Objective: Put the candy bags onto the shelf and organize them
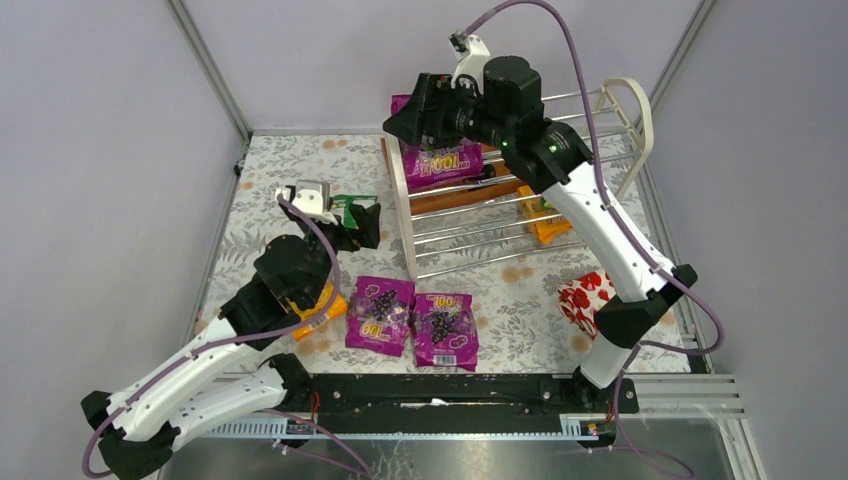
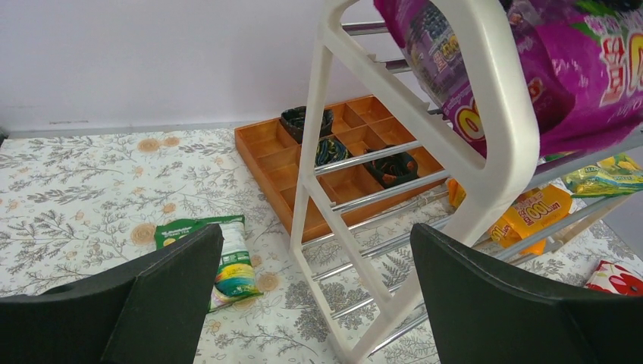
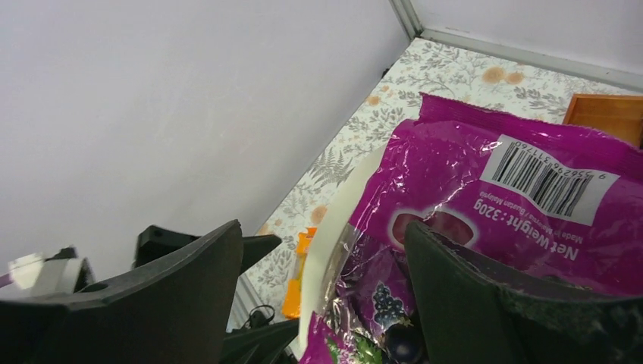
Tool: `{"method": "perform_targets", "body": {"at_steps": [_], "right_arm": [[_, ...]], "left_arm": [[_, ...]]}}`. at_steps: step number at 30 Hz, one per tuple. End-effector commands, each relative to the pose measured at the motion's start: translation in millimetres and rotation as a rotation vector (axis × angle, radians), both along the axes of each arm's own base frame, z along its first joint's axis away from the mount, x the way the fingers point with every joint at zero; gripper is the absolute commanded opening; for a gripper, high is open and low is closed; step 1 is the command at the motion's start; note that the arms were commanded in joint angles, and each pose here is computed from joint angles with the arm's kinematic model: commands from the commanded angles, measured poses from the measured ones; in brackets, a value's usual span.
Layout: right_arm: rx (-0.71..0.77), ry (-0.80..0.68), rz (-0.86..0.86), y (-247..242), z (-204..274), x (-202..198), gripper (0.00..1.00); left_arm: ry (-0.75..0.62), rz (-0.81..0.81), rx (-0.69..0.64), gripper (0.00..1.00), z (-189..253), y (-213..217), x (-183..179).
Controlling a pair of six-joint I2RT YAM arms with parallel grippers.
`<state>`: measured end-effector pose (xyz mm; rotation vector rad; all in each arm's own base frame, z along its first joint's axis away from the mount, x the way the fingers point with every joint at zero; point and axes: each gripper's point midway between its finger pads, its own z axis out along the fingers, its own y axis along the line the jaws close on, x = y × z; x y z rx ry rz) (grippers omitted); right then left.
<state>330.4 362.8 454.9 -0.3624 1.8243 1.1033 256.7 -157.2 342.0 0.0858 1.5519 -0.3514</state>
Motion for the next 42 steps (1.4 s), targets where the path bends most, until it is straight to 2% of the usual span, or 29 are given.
{"method": "perform_targets", "body": {"at_steps": [1, 6, 10, 14, 17, 22, 27, 32, 35, 42], "right_arm": [[-0.023, -0.045, -0.025, 7, -3, 17, 0.84], [-0.099, -0.02, -0.061, 15, -29, 40, 0.83], [-0.113, -0.025, -0.079, 7, -20, 36, 0.84], [-0.072, -0.083, -0.065, -14, 20, 8, 0.88], [-0.064, -0.148, -0.063, -40, 46, -20, 0.99], [-0.129, -0.22, -0.142, -100, 54, -62, 1.0], [-0.172, -0.185, -0.183, -146, -2, -103, 1.0], [-0.159, -0.02, -0.11, -157, -92, -146, 1.0], [-0.153, 0.149, -0.035, -147, -151, -165, 1.0], [-0.09, 0.538, 0.017, -124, -275, -189, 1.0]], "left_arm": [[-0.031, -0.015, -0.033, 0.99, 15, -1, -1], [-0.033, -0.017, -0.036, 0.99, 16, -1, -2], [-0.034, -0.013, -0.037, 0.99, 16, 1, -2], [-0.031, -0.016, -0.034, 0.99, 15, -1, -2], [-0.029, -0.014, -0.032, 0.99, 14, -1, -1], [-0.026, -0.014, -0.031, 0.99, 13, -2, 0], [-0.022, -0.006, -0.03, 0.99, 13, -2, 2], [-0.022, 0.027, -0.032, 0.99, 19, 4, 3], [-0.006, 0.112, -0.007, 0.99, 19, 20, 6], [0.002, 0.151, 0.027, 0.99, 8, 28, 6]]}}
